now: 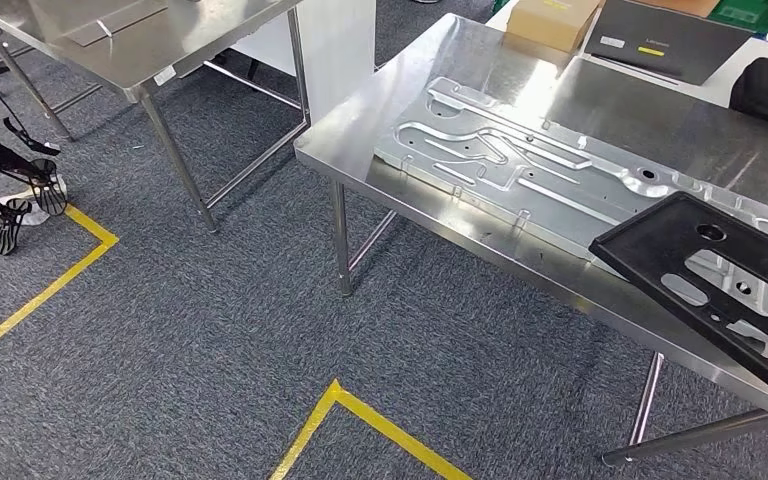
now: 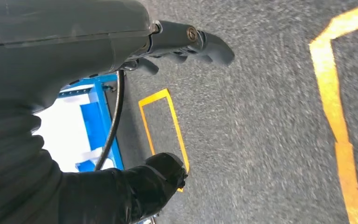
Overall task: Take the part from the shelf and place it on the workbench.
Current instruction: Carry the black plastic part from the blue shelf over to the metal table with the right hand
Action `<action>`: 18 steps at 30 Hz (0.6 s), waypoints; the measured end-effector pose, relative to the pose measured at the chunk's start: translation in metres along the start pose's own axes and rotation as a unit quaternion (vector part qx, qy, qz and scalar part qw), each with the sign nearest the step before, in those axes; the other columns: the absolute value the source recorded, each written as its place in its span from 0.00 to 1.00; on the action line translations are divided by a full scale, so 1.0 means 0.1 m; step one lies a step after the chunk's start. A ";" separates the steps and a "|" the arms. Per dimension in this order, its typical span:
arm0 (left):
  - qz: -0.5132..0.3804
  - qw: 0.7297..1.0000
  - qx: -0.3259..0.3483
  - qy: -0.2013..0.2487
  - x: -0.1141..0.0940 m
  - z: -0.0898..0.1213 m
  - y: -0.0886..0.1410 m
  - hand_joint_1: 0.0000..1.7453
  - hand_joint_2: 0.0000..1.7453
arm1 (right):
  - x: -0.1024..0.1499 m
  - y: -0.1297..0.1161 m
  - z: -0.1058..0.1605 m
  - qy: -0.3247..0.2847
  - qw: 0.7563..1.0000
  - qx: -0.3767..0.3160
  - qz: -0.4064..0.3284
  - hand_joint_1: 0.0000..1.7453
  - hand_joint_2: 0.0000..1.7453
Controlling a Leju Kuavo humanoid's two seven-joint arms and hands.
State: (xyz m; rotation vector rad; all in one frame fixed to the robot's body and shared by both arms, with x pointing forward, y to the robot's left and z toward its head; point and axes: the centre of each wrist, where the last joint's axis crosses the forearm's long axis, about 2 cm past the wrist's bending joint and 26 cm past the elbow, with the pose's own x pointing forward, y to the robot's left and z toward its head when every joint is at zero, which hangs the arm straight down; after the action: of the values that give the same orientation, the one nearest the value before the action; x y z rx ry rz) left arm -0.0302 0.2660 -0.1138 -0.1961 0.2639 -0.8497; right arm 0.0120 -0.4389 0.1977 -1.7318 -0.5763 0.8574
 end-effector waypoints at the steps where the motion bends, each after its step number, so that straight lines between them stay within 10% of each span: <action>1: 0.000 1.000 -0.001 0.000 0.00 0.00 0.00 0.00 1.00 | 0.01 0.00 0.00 0.000 1.000 0.001 -0.001 1.00 1.00; 18: 0.005 1.000 -0.001 -0.006 0.01 0.00 0.01 0.00 1.00 | 0.15 0.04 -0.11 0.010 1.000 0.005 -0.004 1.00 1.00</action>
State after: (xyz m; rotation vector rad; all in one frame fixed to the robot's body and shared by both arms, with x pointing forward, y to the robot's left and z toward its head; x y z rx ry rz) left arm -0.0292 0.2658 -0.1138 -0.2019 0.2550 -0.8376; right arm 0.0295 -0.4356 0.1914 -1.7263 -0.5650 0.8359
